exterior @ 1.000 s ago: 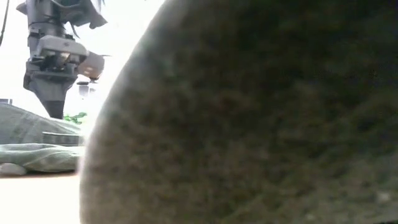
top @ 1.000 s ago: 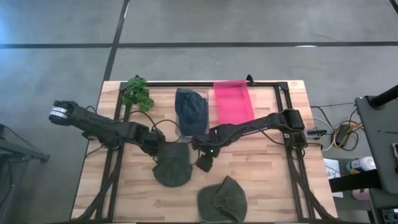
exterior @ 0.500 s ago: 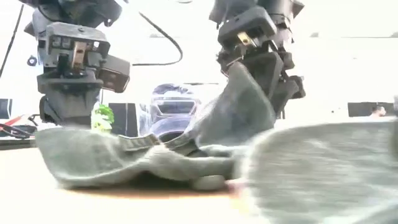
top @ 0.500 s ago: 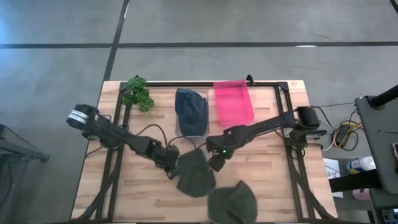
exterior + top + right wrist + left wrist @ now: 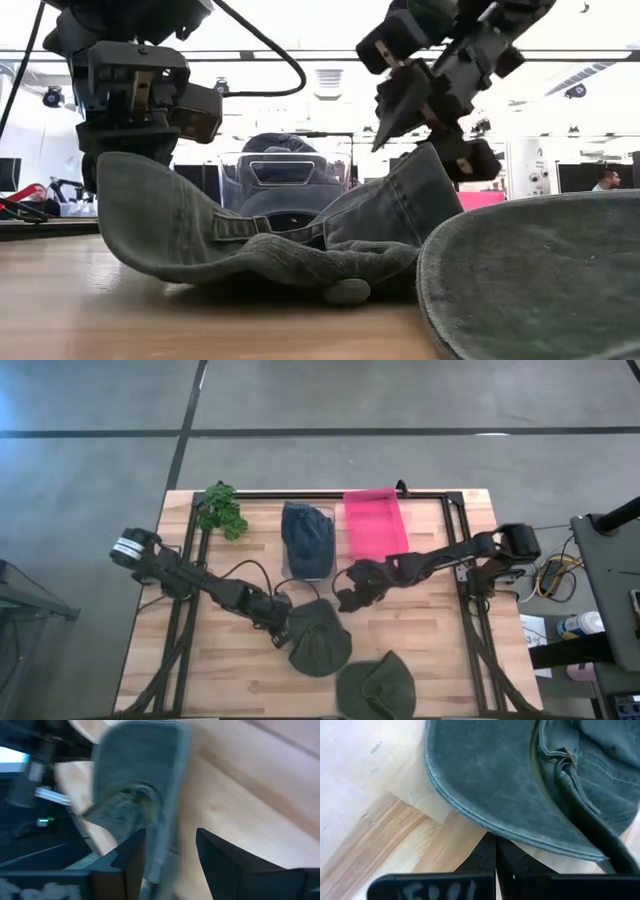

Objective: Pick & Place hat
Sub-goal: Put the left green cap into the red bin

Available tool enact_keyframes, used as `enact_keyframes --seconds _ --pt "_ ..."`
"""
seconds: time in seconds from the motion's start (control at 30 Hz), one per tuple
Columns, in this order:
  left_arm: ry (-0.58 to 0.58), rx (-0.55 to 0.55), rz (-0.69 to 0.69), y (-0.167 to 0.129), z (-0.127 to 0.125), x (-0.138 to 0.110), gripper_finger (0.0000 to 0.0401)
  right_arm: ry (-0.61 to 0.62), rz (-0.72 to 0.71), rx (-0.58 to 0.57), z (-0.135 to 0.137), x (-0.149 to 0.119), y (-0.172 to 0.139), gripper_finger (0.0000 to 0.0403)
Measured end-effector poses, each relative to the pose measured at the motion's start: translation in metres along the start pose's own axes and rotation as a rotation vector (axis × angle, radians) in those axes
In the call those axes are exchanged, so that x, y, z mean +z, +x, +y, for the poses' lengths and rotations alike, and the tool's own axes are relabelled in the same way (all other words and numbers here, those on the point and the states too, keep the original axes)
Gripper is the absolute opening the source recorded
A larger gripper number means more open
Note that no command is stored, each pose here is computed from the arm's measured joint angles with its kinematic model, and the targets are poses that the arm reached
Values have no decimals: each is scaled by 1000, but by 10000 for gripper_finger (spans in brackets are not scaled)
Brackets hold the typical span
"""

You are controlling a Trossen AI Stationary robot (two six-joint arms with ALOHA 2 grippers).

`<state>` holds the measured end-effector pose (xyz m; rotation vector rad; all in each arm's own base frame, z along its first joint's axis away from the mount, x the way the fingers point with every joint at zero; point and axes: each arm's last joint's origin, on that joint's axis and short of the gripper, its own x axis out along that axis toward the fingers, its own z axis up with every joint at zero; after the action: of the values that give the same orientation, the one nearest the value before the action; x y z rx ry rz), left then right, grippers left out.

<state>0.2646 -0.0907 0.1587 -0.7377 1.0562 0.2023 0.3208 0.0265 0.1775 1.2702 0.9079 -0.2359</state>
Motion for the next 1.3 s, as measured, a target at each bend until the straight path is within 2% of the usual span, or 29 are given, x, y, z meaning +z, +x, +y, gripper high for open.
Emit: enact_keyframes --seconds 0.1,0.27,0.4,0.57,0.7,0.83,0.93,1.1,1.2,1.3 --pt "10 -4 -12 1 0 1 0 9 2 47 -1 2 12 184" --pt "6 0 -22 2 2 4 0 -4 1 50 5 9 28 205" --pt "13 -4 -29 3 2 6 0 -12 19 -7 2 12 41 206" --pt "28 2 -29 4 3 7 0 -8 42 -23 -1 15 54 184" --pt "44 1 -30 4 3 7 0 -39 41 -37 -2 16 57 144" --pt "48 -8 -34 -3 2 8 0 -128 25 -9 6 17 49 76" --pt "42 -12 -36 -20 -3 11 0 -211 2 -28 10 15 37 23" --pt "28 -24 -81 -61 -9 11 0 -386 -106 -89 21 11 4 13" --pt "15 -73 -168 -87 -10 13 0 -566 -174 -51 37 3 -26 13" --pt "-23 -105 -263 -108 -8 13 0 -673 -256 -43 49 -10 -63 13"
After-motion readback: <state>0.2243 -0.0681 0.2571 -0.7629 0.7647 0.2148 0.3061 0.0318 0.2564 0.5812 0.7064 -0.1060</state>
